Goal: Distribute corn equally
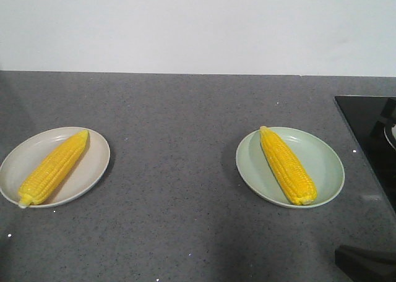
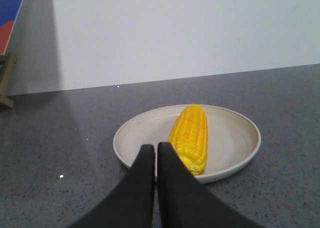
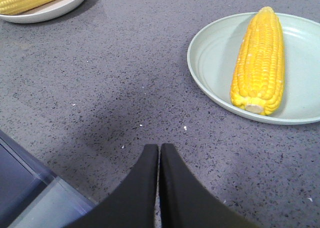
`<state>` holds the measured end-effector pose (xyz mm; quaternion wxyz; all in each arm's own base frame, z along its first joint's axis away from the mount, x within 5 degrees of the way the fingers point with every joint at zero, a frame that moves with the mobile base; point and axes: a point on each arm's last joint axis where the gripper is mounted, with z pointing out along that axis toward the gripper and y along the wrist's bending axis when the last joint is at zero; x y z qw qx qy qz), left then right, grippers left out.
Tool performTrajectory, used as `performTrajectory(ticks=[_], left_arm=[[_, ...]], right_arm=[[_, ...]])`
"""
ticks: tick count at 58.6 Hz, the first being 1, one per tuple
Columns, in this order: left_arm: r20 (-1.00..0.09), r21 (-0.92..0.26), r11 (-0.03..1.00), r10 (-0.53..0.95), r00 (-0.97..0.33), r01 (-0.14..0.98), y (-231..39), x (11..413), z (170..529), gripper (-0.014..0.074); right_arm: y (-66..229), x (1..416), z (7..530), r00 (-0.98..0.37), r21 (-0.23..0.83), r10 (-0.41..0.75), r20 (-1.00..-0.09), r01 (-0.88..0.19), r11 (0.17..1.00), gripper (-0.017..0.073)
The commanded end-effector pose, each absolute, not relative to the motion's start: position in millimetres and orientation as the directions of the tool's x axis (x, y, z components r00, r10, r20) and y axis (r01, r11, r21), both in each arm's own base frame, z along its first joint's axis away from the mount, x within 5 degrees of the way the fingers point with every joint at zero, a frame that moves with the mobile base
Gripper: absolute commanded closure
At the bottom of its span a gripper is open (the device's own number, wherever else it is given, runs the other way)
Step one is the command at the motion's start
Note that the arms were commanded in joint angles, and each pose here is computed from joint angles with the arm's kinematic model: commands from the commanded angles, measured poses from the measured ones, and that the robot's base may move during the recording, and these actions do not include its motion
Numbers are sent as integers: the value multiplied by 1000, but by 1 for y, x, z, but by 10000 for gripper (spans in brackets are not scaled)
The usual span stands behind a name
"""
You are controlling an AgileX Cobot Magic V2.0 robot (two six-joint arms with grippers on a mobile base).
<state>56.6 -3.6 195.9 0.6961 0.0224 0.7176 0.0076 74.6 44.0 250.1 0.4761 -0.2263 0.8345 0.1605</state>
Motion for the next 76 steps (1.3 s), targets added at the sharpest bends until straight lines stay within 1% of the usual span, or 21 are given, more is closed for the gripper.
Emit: performTrajectory(ticks=[1, 8, 16, 18, 24, 37, 43, 52, 61, 76], left_arm=[[-999, 28, 1000, 28, 36, -8, -1, 55, 207, 599], [-999, -14, 1000, -13, 32, -4, -2, 55, 206, 599], [-1000, 3, 1000, 4, 19, -18, 0, 55, 205, 599], [-999, -30, 999, -30, 15, -22, 0, 55, 205, 599], [-997, -72, 997, -71, 15, -40, 2, 55, 205, 599], [-992, -125, 991, -123, 27, -55, 3, 54, 205, 599], [-991, -123, 991, -120, 55, -48, 3, 54, 208, 599], [-989, -113, 994, -112, 97, -5, 1, 54, 212, 599], [-990, -113, 993, -114, 87, 20, -1, 54, 211, 599], [-990, -113, 993, -114, 87, 22, -1, 54, 212, 599]], right_arm=[[44, 78, 262, -407, 53, -188, -894, -514, 856, 564], [44, 78, 262, -407, 54, -187, -894, -514, 856, 564], [44, 78, 261, -407, 54, -189, -894, -514, 856, 564], [44, 78, 262, -407, 54, -187, -894, -514, 856, 564], [44, 78, 262, -407, 54, -187, -894, -514, 856, 564], [44, 78, 262, -407, 54, -187, -894, -514, 856, 564], [44, 78, 262, -407, 54, -187, -894, -514, 856, 564], [44, 78, 262, -407, 54, -187, -894, -514, 856, 564], [44, 78, 262, -407, 54, -187, -894, -514, 856, 564], [44, 77, 262, -407, 55, -188, -894, -515, 856, 564]])
